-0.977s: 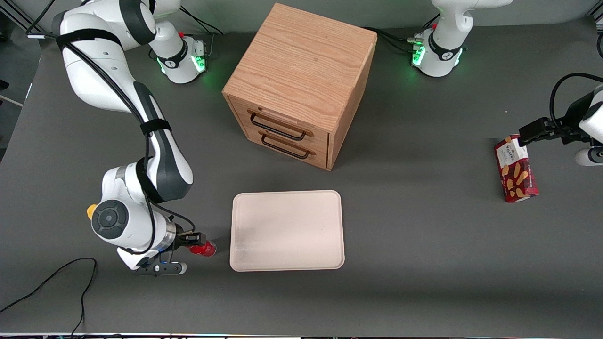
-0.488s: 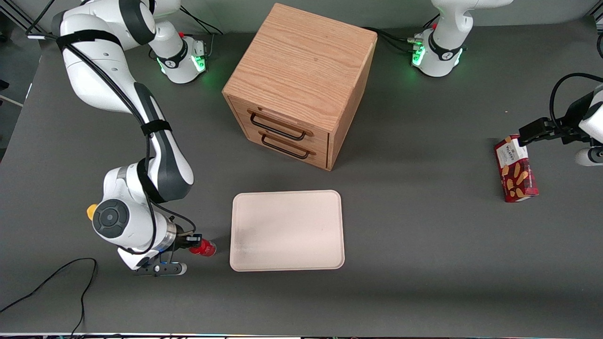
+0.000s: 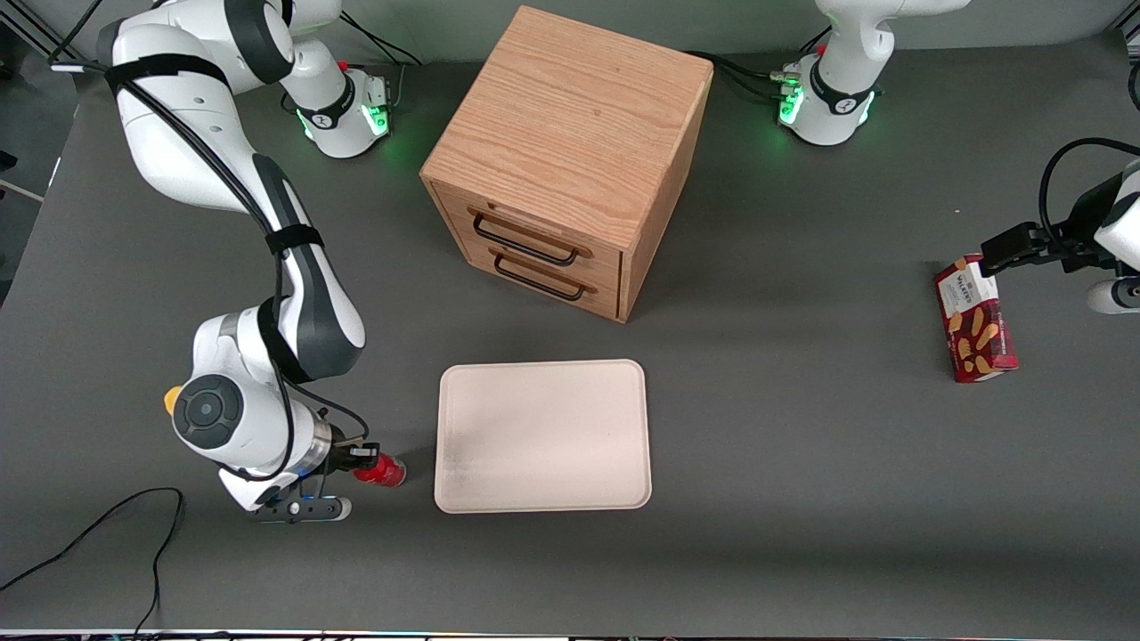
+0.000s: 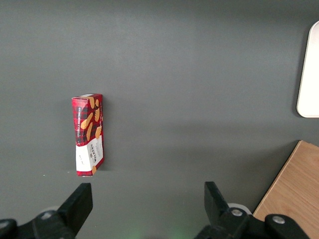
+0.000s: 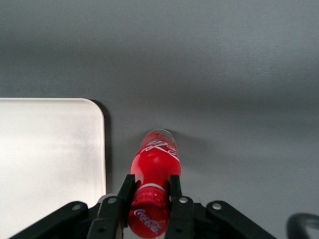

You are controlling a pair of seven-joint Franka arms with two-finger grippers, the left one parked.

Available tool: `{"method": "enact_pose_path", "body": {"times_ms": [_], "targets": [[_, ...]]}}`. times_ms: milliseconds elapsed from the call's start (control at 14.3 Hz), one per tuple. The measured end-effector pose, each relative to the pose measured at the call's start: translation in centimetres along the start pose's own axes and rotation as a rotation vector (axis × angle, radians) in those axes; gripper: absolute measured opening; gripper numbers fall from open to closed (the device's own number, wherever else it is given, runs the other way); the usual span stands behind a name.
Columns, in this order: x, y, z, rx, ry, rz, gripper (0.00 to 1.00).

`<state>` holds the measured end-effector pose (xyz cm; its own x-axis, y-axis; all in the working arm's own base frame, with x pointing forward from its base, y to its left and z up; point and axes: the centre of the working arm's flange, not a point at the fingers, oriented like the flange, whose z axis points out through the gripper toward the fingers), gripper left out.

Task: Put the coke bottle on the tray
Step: 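Lift the held bottle slightly and swing it toward the white tray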

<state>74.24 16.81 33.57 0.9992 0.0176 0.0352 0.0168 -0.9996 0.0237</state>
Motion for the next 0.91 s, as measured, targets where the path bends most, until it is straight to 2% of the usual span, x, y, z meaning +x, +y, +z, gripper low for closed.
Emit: {"method": "enact_pose_path", "body": {"times_ms": [279,628,907], "targets": [[-0.3,0.0,-6.6,-0.009,-0.037,-0.008,0.32],[-2.2,-1.0,-17.0,0.02,0.0,-0.035,0.32],[-3.4,-3.4,-19.4,0.059,0.01,-0.078,0.32]]}}
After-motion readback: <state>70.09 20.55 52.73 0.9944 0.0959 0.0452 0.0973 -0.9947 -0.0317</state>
